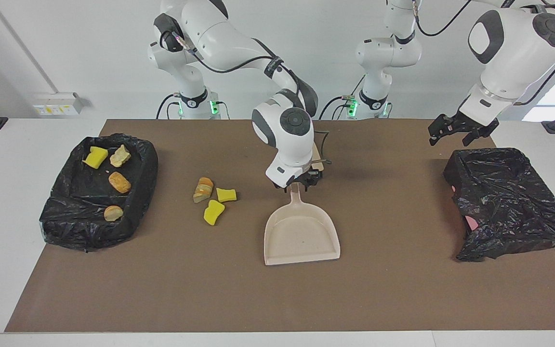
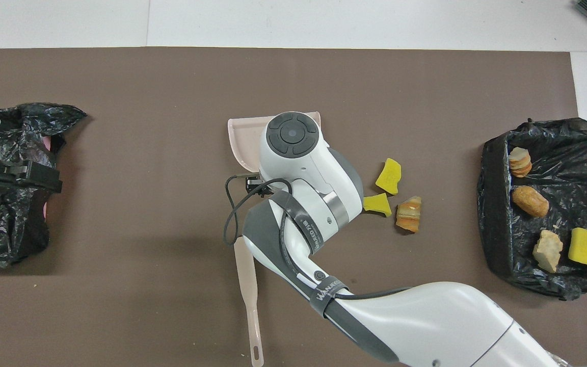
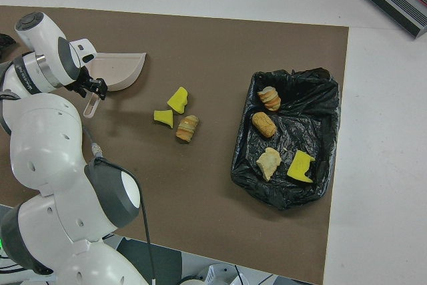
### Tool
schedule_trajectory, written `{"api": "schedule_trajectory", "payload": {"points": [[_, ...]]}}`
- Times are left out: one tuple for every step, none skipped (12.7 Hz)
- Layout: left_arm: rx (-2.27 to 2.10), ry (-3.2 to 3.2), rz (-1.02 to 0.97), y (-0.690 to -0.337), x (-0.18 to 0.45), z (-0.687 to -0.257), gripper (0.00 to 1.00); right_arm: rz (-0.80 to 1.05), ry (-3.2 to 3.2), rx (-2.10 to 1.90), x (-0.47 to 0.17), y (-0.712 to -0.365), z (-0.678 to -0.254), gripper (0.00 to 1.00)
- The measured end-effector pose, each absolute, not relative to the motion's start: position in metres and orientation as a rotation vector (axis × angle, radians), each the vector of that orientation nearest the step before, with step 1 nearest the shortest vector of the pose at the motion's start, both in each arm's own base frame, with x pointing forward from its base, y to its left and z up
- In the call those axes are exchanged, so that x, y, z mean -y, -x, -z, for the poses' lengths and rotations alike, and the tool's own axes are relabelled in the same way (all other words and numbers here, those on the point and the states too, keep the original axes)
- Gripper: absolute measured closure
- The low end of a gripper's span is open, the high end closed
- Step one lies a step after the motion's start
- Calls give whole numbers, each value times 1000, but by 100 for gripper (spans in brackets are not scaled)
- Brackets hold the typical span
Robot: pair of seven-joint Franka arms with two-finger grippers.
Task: Sweep and dump trash in bin
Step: 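Return the dustpan to the table center and release it with the right gripper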
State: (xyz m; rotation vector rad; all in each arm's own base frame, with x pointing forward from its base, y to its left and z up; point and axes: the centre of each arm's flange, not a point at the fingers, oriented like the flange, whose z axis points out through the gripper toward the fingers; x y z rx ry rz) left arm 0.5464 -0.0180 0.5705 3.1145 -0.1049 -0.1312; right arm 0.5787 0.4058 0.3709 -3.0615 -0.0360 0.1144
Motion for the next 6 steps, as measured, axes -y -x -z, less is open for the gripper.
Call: {"api": "schedule_trajectory", "payload": {"points": [[105, -3115, 131, -546, 18, -571, 0, -96, 3055, 31, -404, -579, -382, 2], [105, -3115, 131, -546, 18, -571, 0, -71, 3050, 22, -399, -580, -396, 0], [105, -3115, 131, -546, 18, -571, 0, -51, 3048, 10, -391, -581, -415, 0], [105, -3115, 131, -546, 18, -571, 0, -50, 3055, 9, -382, -578, -435, 0], [105, -3115, 131, -546, 18, -571, 0, -58, 3065, 33, -376, -571, -454, 0], [105, -3115, 131, -546, 18, -571, 0, -73, 3077, 65, -374, -560, -471, 0]]}}
